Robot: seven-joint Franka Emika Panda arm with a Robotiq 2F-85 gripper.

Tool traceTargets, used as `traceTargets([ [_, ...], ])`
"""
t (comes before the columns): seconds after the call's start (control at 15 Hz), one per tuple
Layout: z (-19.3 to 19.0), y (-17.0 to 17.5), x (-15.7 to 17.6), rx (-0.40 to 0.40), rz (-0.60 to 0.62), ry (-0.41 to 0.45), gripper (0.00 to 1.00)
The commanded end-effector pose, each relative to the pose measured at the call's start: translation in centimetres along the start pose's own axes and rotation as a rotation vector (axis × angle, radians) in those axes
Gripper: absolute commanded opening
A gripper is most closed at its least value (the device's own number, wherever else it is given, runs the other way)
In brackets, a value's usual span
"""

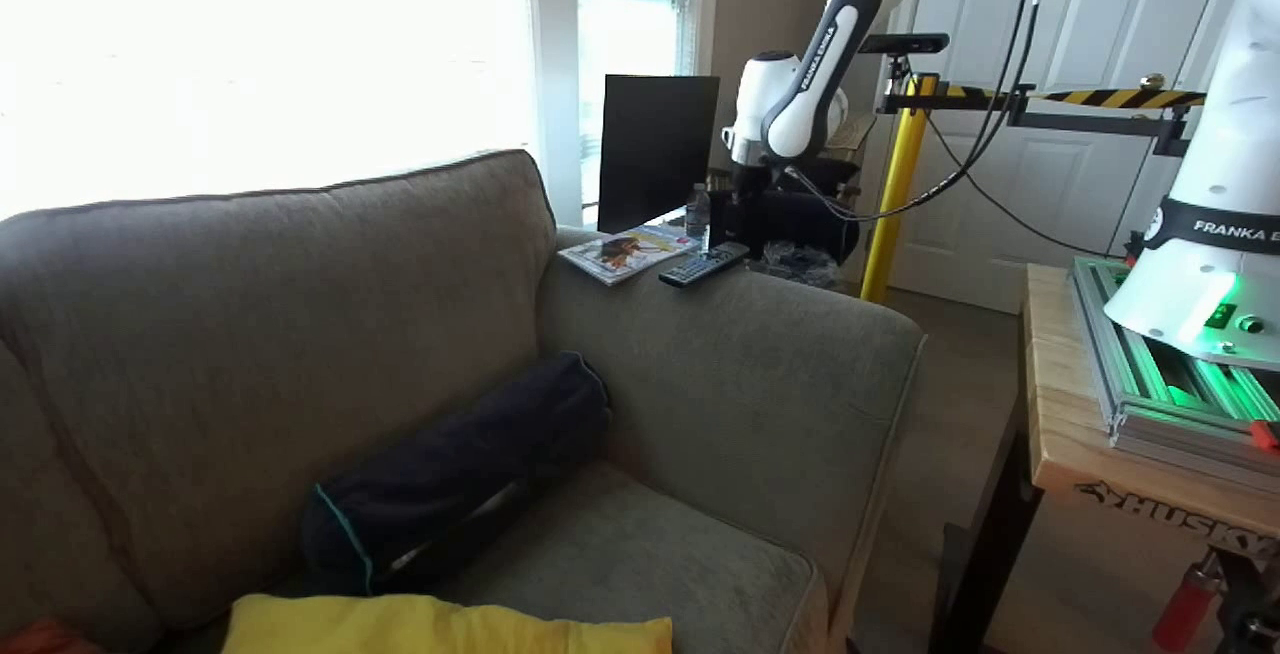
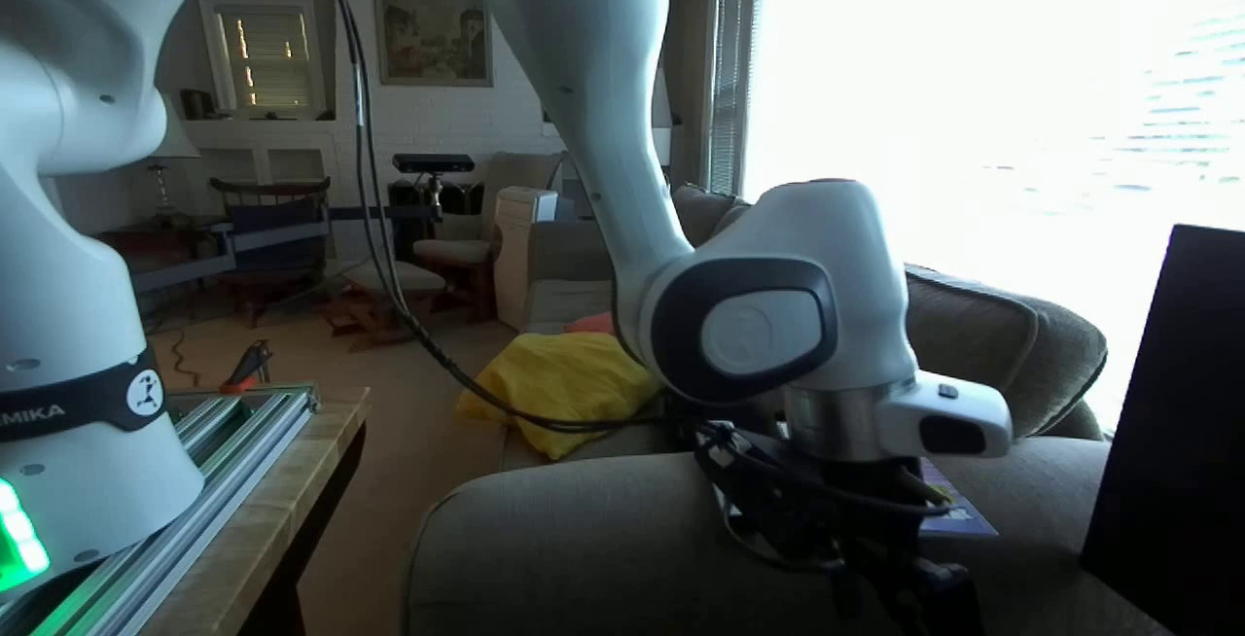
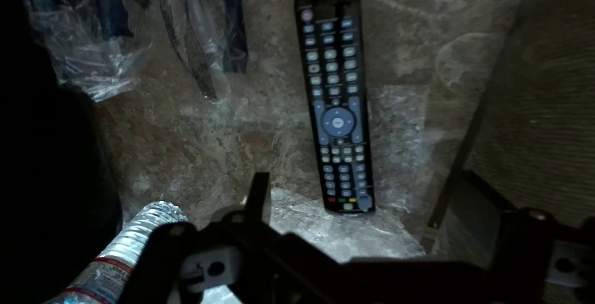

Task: Move the black remote and place it in front of the monitor

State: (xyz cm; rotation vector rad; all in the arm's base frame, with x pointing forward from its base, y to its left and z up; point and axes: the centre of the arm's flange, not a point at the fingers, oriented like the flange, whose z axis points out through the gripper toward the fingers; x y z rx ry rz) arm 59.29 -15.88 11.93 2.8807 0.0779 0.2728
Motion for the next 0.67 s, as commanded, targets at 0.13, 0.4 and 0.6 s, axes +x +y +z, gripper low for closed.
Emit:
traceTargets([
  [0.13, -11.3, -3.8, -4.0, -0.008, 0.230, 0.071, 1.00],
  [0.4, -16.6, -6.9, -4.9, -0.003, 0.301, 0.110, 1.00],
  [0.6, -15.2, -6.5, -3.0, 0.007, 0.283, 0.129, 1.00],
])
